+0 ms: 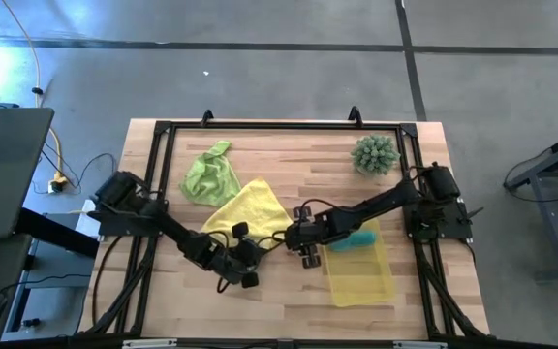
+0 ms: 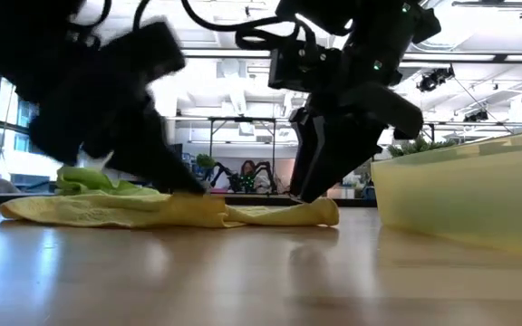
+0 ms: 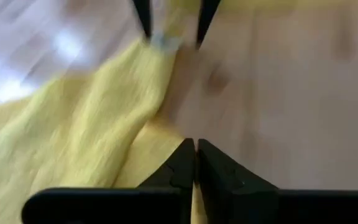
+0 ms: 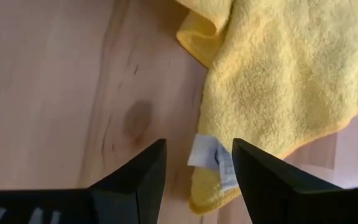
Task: Roll microfiber towels into tight, uniform cylinder then place into a basket
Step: Fold the yellow microfiber cloth
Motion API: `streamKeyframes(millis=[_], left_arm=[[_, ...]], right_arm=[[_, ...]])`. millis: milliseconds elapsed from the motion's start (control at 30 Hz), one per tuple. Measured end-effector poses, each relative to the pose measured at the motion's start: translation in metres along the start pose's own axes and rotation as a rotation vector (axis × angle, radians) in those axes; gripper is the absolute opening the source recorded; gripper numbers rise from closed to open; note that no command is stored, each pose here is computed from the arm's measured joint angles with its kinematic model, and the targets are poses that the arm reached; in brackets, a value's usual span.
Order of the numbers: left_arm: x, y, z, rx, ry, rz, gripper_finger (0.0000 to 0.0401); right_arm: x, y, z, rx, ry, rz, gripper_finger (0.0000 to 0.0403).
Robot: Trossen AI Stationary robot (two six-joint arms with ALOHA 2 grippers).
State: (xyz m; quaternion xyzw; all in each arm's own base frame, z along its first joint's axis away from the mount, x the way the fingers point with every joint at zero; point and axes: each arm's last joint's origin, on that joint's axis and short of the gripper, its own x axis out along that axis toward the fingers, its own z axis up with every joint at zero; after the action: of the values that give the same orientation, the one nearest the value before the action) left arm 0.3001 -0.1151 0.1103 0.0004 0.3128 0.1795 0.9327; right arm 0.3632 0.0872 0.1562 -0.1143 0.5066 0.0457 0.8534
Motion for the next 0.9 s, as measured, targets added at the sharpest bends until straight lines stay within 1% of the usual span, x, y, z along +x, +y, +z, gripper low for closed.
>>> streamKeyframes(millis=[33, 100, 167, 233, 300, 400, 500, 633, 767, 833, 900], left_arm=[[-0.002, 0.0, 0.003, -0.007, 0.003, -0.008, 0.0014], [-0.013, 0.005, 0.004, 0.018, 0.029, 0.004, 0.001], [-0.02, 0.004, 0.012, 0.0, 0.004, -0.003, 0.0003], [-0.029, 0.008, 0.012, 0.025, 0.014, 0.013, 0.0005], [-0.032, 0.006, 0.016, 0.008, -0.003, 0.005, 0.001], [-0.032, 0.007, 0.014, 0.012, 0.007, 0.009, 0.0016], [-0.034, 0.005, 0.013, -0.012, 0.009, 0.002, 0.0011], [-0.039, -0.002, 0.006, -0.01, 0.061, -0.066, 0.0003], [-0.047, -0.01, 0.001, -0.011, 0.064, -0.1, 0.0001], [-0.052, -0.012, 0.003, -0.018, 0.047, -0.109, 0.0001], [-0.059, -0.014, 0.011, -0.034, 0.018, -0.119, 0.0001]], right_arm=[[-0.001, 0.001, 0.0, -0.002, 0.0, 0.001, 0.0175], [-0.002, 0.001, 0.0, -0.003, -0.003, 0.001, 0.017], [-0.006, 0.001, 0.0, -0.005, 0.008, 0.003, 0.0161], [-0.008, 0.0, 0.001, -0.003, -0.002, 0.002, 0.015], [-0.011, 0.0, 0.0, -0.004, 0.006, 0.002, 0.0139], [-0.016, -0.001, 0.0, -0.003, 0.004, 0.002, 0.0127], [-0.024, -0.002, 0.001, 0.008, -0.008, 0.006, 0.0119], [-0.036, -0.004, 0.004, 0.027, -0.039, 0.011, 0.0113], [-0.041, -0.003, 0.008, 0.041, -0.087, 0.013, 0.0112], [-0.041, -0.003, 0.012, 0.072, -0.12, 0.016, 0.0112], [-0.041, -0.002, 0.014, 0.089, -0.145, 0.025, 0.0112]])
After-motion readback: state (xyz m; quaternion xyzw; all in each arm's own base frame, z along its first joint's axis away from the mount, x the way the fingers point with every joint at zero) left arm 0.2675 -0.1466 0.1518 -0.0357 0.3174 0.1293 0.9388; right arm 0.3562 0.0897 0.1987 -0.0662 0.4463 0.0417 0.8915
